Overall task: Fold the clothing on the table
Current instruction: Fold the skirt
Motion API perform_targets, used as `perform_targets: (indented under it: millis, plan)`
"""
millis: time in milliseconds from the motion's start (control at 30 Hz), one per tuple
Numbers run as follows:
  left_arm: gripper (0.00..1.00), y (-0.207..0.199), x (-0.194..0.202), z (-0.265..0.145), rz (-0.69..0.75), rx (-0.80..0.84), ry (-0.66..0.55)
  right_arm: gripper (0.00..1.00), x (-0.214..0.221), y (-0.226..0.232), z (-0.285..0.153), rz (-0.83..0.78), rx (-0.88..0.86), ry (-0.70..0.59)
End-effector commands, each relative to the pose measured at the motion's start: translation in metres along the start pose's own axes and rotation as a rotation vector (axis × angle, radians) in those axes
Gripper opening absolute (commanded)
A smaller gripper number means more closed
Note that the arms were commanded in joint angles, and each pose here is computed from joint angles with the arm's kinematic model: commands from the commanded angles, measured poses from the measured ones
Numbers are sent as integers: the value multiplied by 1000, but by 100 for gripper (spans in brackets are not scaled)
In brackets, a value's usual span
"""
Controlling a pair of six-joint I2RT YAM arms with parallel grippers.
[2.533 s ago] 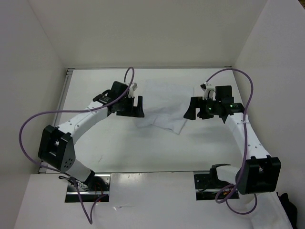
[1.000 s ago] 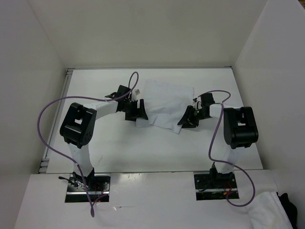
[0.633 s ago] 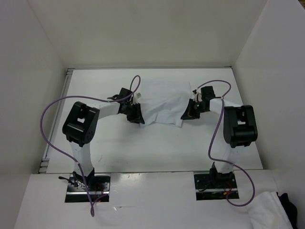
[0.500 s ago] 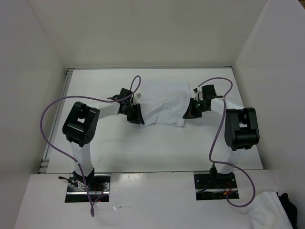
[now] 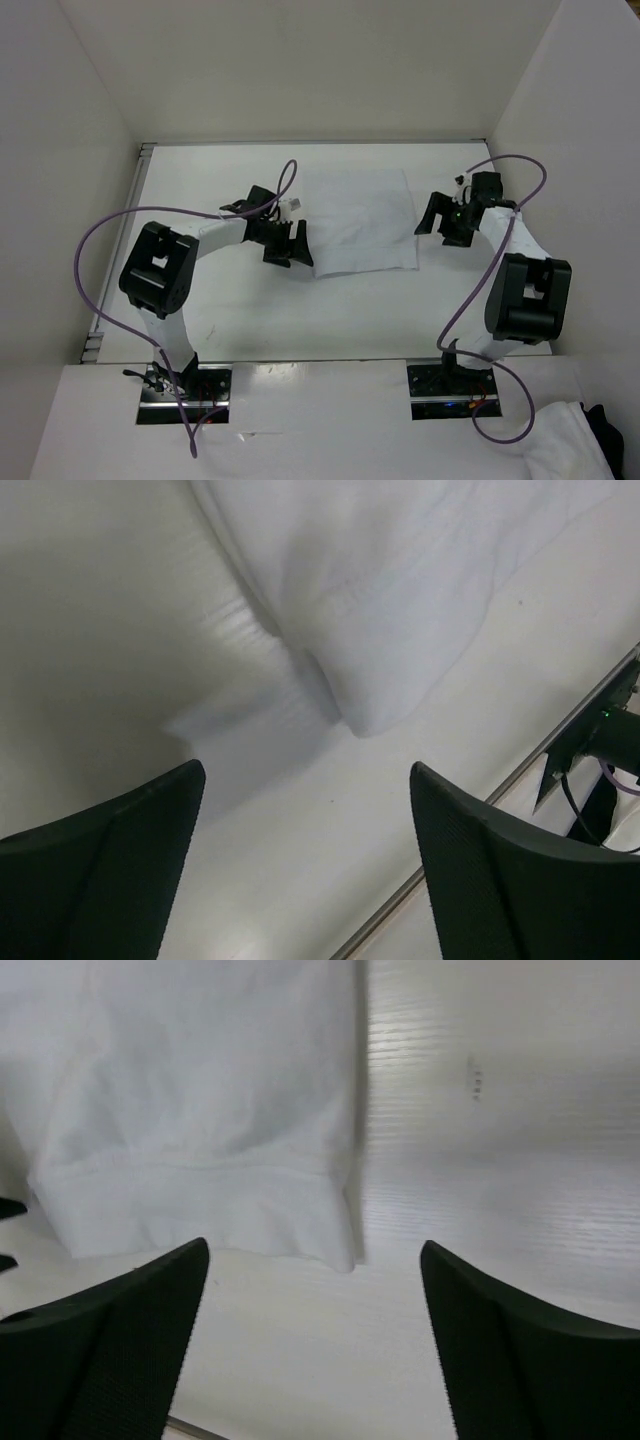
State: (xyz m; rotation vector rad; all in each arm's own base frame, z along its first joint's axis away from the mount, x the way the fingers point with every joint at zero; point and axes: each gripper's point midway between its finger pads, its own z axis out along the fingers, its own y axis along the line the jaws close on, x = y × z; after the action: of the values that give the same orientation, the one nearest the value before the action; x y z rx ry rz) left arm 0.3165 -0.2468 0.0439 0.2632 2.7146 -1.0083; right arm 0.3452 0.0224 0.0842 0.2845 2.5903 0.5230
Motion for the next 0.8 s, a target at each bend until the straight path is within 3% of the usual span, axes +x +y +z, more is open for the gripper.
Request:
perform_targets:
  millis: [0, 200, 400, 600, 700, 767]
  plan:
    - [92, -14, 1, -22, 64, 1, -31, 95, -20, 3, -26, -44, 21, -67]
    - [92, -10, 12, -2, 13, 35, 32, 98, 6, -10, -2, -26, 24, 32]
    - [90, -26, 12, 14, 1, 66, 43, 92, 27, -19, 13, -14, 23, 115]
    - [89, -32, 10, 28, -30, 90, 60, 75, 59, -24, 41, 43, -17, 303]
    - [88, -33, 7, 30, -37, 93, 53, 63, 64, -20, 46, 37, -37, 332]
    - [86, -32, 10, 35, -36, 83, 63, 62, 64, -10, 44, 12, -54, 329]
